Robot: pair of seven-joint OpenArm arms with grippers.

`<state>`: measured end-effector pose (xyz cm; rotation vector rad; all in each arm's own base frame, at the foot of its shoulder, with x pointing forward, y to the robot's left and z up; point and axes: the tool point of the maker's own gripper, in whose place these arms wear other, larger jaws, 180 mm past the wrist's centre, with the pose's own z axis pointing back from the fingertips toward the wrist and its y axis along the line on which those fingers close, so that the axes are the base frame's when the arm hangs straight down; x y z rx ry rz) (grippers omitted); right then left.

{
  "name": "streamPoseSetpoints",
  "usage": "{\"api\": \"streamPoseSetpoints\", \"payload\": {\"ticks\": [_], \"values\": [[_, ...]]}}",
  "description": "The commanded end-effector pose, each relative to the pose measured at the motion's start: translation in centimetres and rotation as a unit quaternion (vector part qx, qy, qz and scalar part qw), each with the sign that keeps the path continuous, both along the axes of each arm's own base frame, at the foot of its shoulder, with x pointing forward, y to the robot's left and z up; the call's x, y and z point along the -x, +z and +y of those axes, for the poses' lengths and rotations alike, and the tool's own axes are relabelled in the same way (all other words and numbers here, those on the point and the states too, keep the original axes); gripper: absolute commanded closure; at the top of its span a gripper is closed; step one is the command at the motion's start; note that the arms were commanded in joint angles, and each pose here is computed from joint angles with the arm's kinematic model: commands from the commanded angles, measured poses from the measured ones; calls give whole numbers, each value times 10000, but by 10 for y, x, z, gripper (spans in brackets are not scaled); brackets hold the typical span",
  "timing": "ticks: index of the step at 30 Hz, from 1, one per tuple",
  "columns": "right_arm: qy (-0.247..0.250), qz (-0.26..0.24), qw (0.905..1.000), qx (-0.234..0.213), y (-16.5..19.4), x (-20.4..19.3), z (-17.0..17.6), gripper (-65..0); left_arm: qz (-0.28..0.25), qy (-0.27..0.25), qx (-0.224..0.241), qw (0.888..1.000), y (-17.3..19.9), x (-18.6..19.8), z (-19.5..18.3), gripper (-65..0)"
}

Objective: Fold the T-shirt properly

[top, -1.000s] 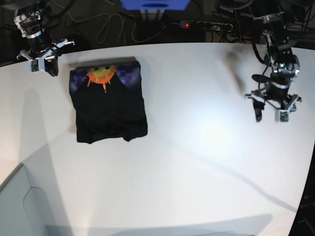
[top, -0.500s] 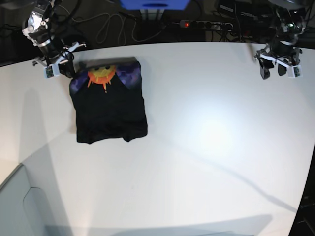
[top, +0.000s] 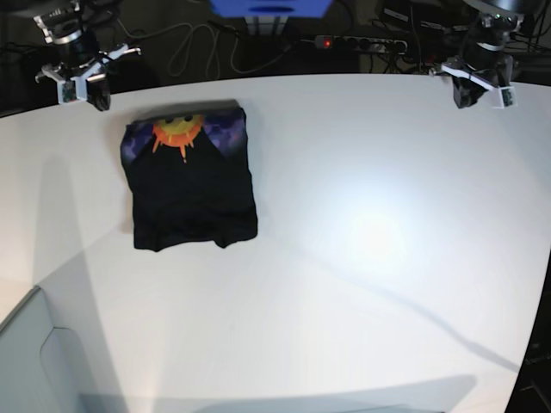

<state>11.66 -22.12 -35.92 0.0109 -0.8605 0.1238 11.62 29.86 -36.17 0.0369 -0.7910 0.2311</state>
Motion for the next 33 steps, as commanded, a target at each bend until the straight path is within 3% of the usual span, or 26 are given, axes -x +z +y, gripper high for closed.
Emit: {"api": "streamPoseSetpoints", "payload": {"ticks": [1, 5, 9, 16, 21, 23, 26, 28, 30, 33], "values": [[-25, 23, 9999, 94, 7, 11, -4, -2, -71, 62, -107, 9999, 10, 6, 3, 0], [-92, 807, 9967, -30, -9, 68, 1, -1, 364, 305, 91, 9988, -3, 48, -12, 0], [-211, 1507, 9870, -511, -39, 117, 14, -1, 961, 564, 350, 9932, -28, 94, -21, 0], [-195, 2550, 9536, -1587, -135, 160, 37, -1, 1958, 1187, 925, 9690, -100, 168, -23, 0], [-629, 2372, 9380, -2449, -195, 145, 50, -1, 2304, 884, 843, 9654, -170, 186, -31, 0], [-513, 2269, 9344, -2699, -207, 138, 66, -1, 2539, 669, 845, 9612, -200, 199, -43, 0], [-157, 2447, 9439, -2212, -230, 144, 76, -1, 2596, 421, 812, 9614, -231, 202, -57, 0], [-83, 2561, 9526, -1639, -245, 152, 69, -1, 2687, 346, 880, 9586, -249, 204, -70, 0], [-429, 2588, 9610, -876, -257, 154, 41, -1, 2831, 266, 987, 9536, -263, 204, -84, 0], [-907, 2698, 9585, 144, -268, 157, 8, -1, 2959, -130, 1129, 9484, -272, 197, -109, 0]]}}
